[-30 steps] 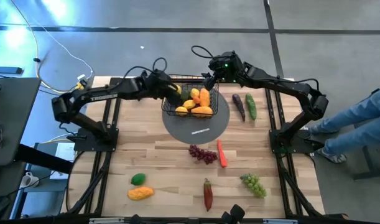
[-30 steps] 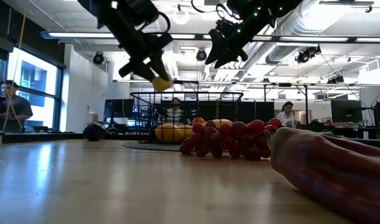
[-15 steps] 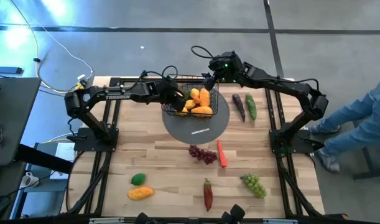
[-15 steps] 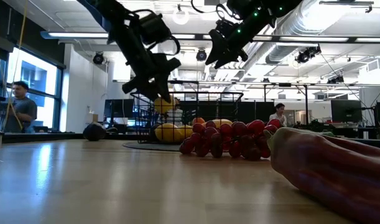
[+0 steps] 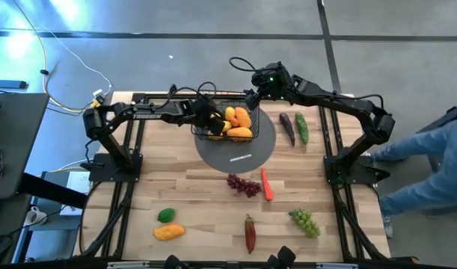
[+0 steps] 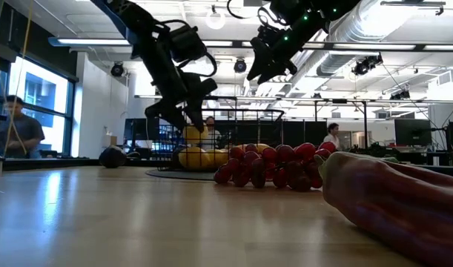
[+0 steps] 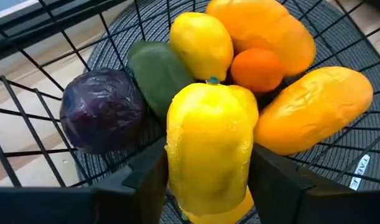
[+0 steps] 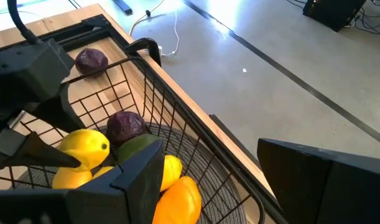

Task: Build produce basket
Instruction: Put the yellow lemon into the black wire basket, then put the green cucumber into the black wire basket

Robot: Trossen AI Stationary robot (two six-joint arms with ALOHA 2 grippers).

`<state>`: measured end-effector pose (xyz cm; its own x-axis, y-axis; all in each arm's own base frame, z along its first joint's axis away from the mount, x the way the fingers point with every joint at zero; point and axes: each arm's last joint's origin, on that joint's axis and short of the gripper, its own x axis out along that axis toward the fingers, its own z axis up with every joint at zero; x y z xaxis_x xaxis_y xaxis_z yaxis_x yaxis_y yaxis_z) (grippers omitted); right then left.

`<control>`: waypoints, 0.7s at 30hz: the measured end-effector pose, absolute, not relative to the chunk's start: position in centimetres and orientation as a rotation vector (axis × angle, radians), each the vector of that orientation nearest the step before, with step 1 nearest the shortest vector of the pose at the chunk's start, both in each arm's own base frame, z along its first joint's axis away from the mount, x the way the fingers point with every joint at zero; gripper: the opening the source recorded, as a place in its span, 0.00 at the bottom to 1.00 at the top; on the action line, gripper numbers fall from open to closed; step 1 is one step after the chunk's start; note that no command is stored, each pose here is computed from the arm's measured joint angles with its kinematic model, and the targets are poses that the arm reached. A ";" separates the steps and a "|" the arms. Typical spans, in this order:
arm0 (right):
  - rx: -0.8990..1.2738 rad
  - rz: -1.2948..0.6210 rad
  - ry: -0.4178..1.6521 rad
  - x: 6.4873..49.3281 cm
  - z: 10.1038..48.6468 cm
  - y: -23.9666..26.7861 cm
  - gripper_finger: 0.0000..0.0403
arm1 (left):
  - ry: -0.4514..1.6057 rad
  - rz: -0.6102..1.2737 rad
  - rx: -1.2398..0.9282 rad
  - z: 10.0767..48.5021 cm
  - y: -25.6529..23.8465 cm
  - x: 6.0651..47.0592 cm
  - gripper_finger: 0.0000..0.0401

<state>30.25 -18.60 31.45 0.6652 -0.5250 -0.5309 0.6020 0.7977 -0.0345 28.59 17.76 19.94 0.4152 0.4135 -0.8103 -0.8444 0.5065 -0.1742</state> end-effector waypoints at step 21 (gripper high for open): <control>0.198 -0.638 0.536 30.3 31.4 -18.6 0.60 | 0.892 0.826 -0.528 24.5 18.9 28.8 0.54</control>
<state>30.27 -18.56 31.44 0.6735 -0.5133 -0.5320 0.6129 0.7900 0.0137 28.79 18.95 24.54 0.3633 0.4011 -0.8409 -0.8074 0.5859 -0.0693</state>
